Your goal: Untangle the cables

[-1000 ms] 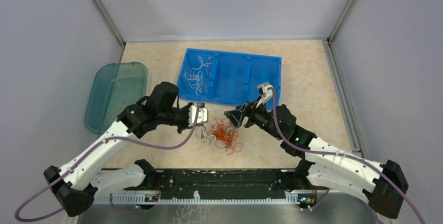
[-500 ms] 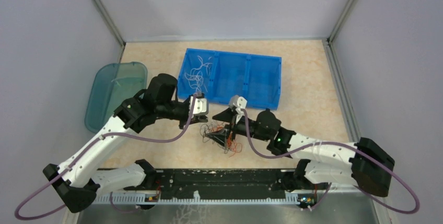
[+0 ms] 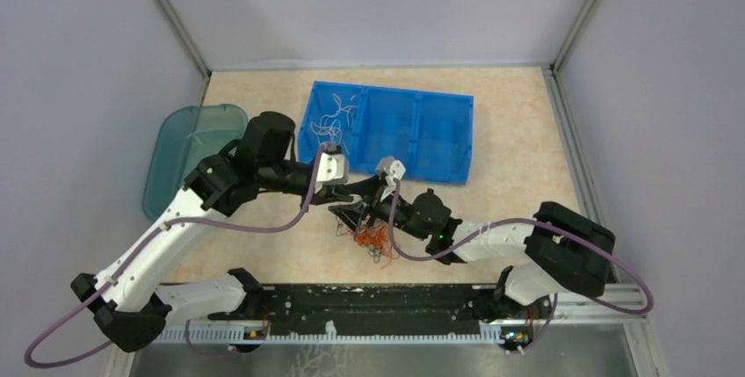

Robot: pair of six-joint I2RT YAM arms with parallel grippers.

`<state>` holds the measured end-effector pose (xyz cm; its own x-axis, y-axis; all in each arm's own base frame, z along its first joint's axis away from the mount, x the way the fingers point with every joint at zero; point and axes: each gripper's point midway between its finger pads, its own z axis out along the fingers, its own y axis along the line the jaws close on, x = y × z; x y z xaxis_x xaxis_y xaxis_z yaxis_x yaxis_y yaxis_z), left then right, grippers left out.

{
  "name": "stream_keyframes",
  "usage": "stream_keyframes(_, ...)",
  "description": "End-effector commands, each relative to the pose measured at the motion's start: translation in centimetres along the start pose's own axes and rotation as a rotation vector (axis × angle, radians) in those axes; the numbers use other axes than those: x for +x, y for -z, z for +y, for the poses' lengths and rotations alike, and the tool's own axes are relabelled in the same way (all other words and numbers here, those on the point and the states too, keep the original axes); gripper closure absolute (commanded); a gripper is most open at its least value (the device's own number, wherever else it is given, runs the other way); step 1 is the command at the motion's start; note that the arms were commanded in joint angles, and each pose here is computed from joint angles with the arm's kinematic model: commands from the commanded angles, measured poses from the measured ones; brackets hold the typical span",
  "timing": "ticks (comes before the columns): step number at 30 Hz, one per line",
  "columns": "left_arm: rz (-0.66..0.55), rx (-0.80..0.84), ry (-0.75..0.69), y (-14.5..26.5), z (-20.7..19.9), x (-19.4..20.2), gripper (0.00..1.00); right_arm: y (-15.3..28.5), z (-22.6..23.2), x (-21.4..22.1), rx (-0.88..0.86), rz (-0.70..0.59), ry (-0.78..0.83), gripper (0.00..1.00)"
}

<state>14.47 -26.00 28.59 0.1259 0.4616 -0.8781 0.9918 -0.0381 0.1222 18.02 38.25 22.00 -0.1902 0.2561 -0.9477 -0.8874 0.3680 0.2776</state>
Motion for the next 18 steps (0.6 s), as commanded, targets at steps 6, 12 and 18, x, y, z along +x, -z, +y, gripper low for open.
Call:
stream_keyframes(6,-0.079,0.041,0.014,1.0,-0.6,-3.8,1.0,-1.0,-2.0,-1.7,0.123,-0.177,-0.061,0.38)
stream_keyframes(12,-0.103,-0.012,-0.043,2.6,0.5,-6.6,1.0,-0.4,-3.8,-0.9,0.221,-0.187,-0.124,0.48)
stream_keyframes(18,-0.141,-0.103,-0.128,5.1,1.6,-10.0,1.0,0.6,-4.6,1.2,0.26,-0.13,-0.132,0.52)
